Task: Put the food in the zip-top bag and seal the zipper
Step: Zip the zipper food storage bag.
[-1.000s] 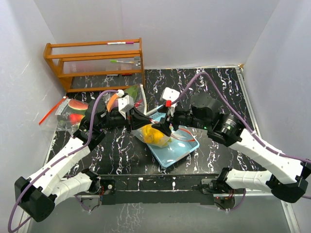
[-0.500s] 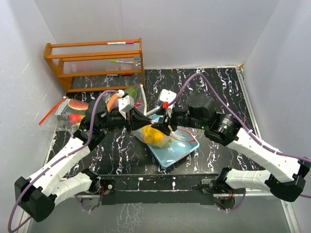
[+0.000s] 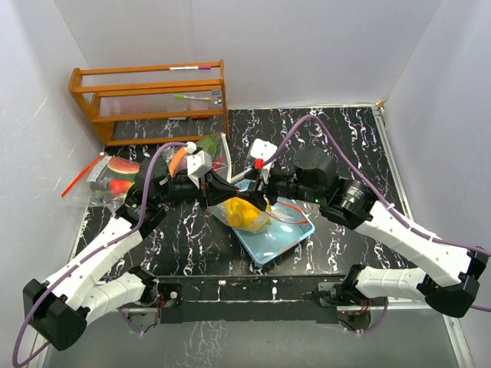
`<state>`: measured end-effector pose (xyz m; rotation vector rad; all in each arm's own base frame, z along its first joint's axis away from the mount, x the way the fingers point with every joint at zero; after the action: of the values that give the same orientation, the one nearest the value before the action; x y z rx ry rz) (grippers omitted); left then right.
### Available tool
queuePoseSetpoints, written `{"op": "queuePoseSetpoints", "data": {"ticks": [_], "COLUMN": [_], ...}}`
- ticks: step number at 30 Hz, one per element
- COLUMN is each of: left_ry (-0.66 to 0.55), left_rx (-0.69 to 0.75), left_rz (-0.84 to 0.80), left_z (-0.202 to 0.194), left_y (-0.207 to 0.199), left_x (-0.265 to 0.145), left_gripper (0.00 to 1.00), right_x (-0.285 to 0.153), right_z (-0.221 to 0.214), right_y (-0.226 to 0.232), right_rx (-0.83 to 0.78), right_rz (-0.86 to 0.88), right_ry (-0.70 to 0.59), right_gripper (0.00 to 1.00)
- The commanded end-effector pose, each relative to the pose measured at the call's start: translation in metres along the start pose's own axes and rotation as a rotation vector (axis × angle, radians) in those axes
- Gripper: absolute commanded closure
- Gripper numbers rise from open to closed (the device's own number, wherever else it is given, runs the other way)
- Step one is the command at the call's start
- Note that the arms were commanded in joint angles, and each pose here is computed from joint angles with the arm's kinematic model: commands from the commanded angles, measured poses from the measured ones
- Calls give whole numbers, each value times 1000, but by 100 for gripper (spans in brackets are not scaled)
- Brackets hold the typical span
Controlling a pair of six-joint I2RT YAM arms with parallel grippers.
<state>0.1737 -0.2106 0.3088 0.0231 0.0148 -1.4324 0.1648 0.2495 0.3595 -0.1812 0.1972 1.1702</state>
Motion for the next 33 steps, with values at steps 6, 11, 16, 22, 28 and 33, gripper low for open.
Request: {"op": "queuePoseSetpoints", "data": {"ticks": [6,11,16,22,28,33], "left_ry": [-55,-55,-54,-47,-50,-54], "left_rx": [72,74,74,81,88,93], "left_rz": [-16,-15,-10,4,9,14], "left_z": [23,24,24,25,29,31], "left_y": [-4,-4,-4,-4,-4,-4], "left_x": [-4,-4,-5,-6,-7,-7], "left_gripper": [100,100,100,100,100,100], "right_x": [10,11,7,-3,-9,-12], "right_z": [8,7,6,4,-7,-17], "right_y": [-4,-7,-8,-10,-10,-10], "right_rx": [0,7,13,21,33,43], "right_rz": [-15,-38,-62,-104,-136,-150], "right_ry": [-37,-27,-21,-24,3,33], "right_gripper": [58,69,77,80,85,86]}}
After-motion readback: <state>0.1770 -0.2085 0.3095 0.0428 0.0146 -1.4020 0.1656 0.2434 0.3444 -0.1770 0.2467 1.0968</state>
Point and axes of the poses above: each gripper's point midway between its finger pads, its own x axis out along the fingers, its own y axis along the line the jaws close on, z = x × y, the point moved 7 cm from there along -x, back along the fingers, and after that the axes turned 6 degrees about x, right-handed, at the moved point
